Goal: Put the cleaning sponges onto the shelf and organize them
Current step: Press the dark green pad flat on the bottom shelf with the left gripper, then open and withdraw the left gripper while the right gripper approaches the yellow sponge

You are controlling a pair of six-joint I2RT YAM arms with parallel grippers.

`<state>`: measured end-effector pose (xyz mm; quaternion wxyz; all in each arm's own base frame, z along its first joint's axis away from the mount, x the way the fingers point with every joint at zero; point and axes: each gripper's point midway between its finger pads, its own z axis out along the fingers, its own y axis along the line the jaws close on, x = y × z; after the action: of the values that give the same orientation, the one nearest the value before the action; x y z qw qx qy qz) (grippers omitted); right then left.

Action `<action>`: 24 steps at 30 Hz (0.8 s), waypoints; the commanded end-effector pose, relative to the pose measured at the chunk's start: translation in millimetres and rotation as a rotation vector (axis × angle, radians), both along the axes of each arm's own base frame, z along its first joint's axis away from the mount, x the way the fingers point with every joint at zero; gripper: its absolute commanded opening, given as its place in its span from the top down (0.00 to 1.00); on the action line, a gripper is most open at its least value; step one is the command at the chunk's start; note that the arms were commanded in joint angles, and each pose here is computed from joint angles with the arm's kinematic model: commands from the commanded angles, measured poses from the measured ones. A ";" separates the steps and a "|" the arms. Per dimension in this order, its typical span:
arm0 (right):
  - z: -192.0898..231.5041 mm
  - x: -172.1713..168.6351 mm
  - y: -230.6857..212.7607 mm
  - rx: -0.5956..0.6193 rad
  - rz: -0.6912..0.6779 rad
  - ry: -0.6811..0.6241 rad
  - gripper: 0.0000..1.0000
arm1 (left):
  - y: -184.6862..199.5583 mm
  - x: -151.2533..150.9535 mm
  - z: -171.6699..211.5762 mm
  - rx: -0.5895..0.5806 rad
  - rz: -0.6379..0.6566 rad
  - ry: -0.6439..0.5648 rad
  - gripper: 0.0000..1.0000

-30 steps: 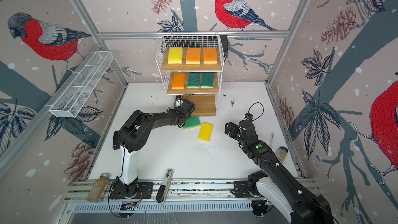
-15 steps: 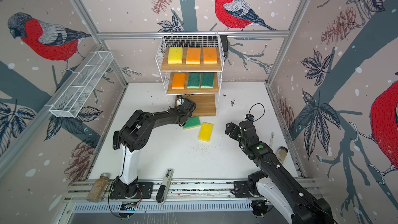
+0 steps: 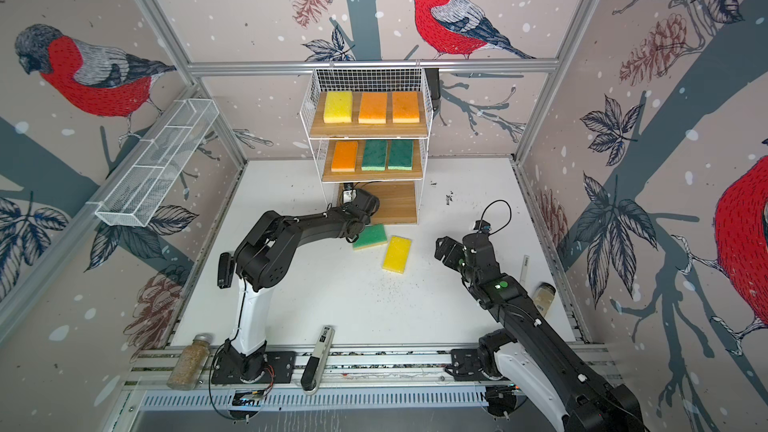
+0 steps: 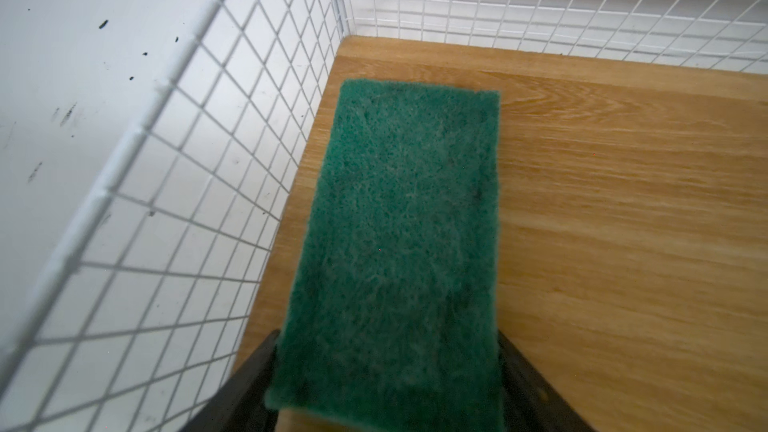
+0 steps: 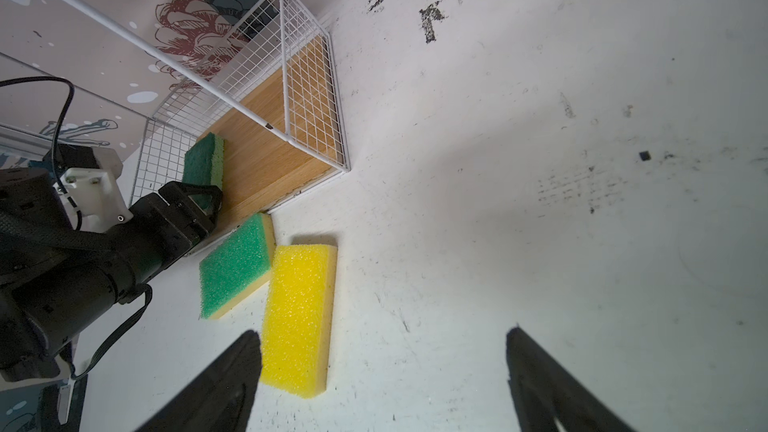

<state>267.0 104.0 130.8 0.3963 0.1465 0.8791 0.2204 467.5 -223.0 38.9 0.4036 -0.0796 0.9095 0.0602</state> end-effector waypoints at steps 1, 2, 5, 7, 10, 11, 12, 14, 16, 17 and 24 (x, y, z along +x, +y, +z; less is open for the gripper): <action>3.1 1.4 -2.1 -0.001 -0.012 -0.016 0.08 | 1.6 -2.2 -4.9 0.033 -0.024 0.027 0.28; 3.5 1.2 -2.2 0.000 -0.013 -0.017 0.08 | 1.5 -2.4 -5.5 0.034 -0.030 0.030 0.29; 4.9 1.5 -2.6 0.002 -0.015 -0.023 0.08 | 1.7 -3.1 -5.5 0.049 -0.043 0.033 0.31; 5.7 1.3 -2.4 0.002 -0.013 -0.026 0.08 | 1.9 -4.5 -5.7 0.057 -0.058 0.036 0.32; 5.3 1.4 -2.4 0.003 -0.014 -0.025 0.08 | 2.6 -6.5 -6.0 0.075 -0.084 0.038 0.31; 5.7 1.3 -2.1 0.005 -0.014 -0.026 0.08 | 3.8 -6.8 -5.2 0.083 -0.086 0.036 0.31; 5.2 1.3 -1.9 0.006 -0.013 -0.025 0.08 | 4.5 -7.4 -4.7 0.087 -0.089 0.034 0.30; 5.1 1.0 -1.7 0.008 -0.013 -0.024 0.08 | 6.0 -9.1 -5.8 0.093 -0.096 0.036 0.30; 4.5 0.9 -1.6 0.009 -0.013 -0.023 0.08 | 7.5 -8.6 -6.1 0.103 -0.097 0.038 0.28; 3.6 0.6 -1.9 0.008 -0.014 -0.021 0.08 | 8.4 -8.5 -6.4 0.108 -0.097 0.039 0.28; 4.9 0.2 -2.6 0.008 -0.016 -0.023 0.08 | 8.7 -5.0 -5.8 0.091 -0.081 0.045 0.21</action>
<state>265.8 103.5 134.1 0.4023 0.1467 0.8754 0.2243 467.9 -217.9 40.8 0.4096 -0.0323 0.9084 0.0770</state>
